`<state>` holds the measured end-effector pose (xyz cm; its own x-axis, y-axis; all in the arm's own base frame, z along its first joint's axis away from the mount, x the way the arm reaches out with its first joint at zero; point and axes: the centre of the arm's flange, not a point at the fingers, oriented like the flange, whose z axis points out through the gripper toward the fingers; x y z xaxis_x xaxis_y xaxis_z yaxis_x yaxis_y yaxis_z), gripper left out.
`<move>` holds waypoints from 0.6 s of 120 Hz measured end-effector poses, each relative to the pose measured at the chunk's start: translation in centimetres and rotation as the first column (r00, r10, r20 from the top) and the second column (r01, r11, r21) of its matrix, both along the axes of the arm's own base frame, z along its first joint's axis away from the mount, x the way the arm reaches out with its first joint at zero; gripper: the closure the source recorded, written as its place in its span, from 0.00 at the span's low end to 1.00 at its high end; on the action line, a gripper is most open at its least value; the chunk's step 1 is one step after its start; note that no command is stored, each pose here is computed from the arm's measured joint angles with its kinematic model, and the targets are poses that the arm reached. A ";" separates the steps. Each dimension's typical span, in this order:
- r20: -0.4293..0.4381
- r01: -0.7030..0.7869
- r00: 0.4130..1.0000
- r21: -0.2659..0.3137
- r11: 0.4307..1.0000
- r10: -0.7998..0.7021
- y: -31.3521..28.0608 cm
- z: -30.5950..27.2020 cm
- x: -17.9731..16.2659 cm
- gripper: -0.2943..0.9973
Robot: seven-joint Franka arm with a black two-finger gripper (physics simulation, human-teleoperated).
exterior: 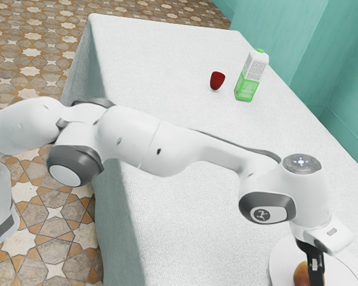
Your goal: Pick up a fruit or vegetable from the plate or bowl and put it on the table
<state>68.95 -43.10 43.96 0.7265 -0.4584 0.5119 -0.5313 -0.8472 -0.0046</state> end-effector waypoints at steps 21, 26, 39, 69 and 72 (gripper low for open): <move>-0.018 -0.012 1.000 0.012 1.000 0.012 0.7 -0.8 0.4 0.24; -0.033 -0.016 0.999 0.025 1.000 0.016 1.0 -1.0 0.5 0.25; -0.064 -0.019 0.998 0.049 0.999 0.022 1.4 -1.4 0.5 0.25; -0.066 -0.021 0.997 0.060 0.998 0.025 1.5 -1.8 0.7 0.25; -0.066 -0.022 0.997 0.059 0.998 0.026 1.5 -1.9 0.8 0.25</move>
